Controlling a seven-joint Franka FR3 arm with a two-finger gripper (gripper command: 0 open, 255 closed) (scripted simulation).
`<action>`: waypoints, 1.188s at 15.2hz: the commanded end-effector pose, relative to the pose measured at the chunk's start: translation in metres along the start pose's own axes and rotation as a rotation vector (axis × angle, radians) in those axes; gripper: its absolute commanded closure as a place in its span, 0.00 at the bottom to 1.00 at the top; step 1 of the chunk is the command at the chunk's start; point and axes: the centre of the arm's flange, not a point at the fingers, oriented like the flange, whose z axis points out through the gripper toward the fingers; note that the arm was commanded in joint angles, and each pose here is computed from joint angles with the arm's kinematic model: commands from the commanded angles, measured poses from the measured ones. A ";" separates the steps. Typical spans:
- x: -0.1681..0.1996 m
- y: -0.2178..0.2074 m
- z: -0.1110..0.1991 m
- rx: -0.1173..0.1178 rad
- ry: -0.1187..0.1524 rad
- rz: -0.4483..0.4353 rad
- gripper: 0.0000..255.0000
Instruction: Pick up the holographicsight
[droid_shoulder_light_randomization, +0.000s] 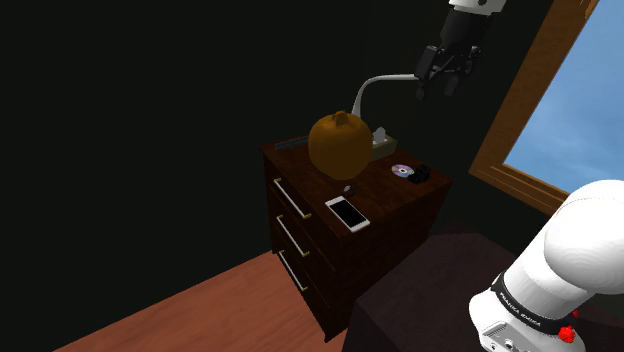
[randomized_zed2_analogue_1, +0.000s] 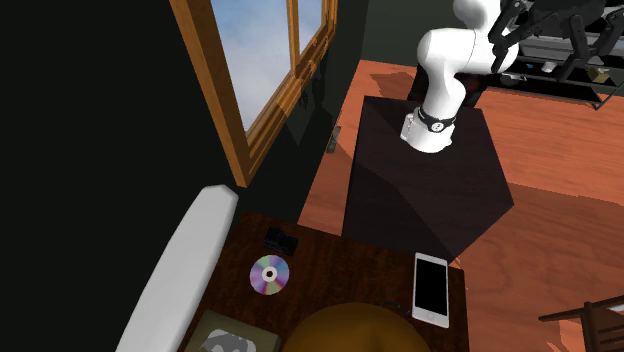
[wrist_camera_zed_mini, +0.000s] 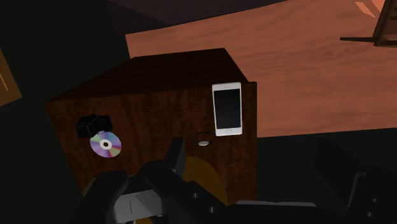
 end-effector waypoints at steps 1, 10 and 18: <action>0.000 0.000 0.000 0.000 0.000 0.000 0.00; 0.040 0.083 0.077 0.003 -0.025 -0.015 0.00; 0.076 0.156 0.147 0.005 -0.047 -0.029 0.00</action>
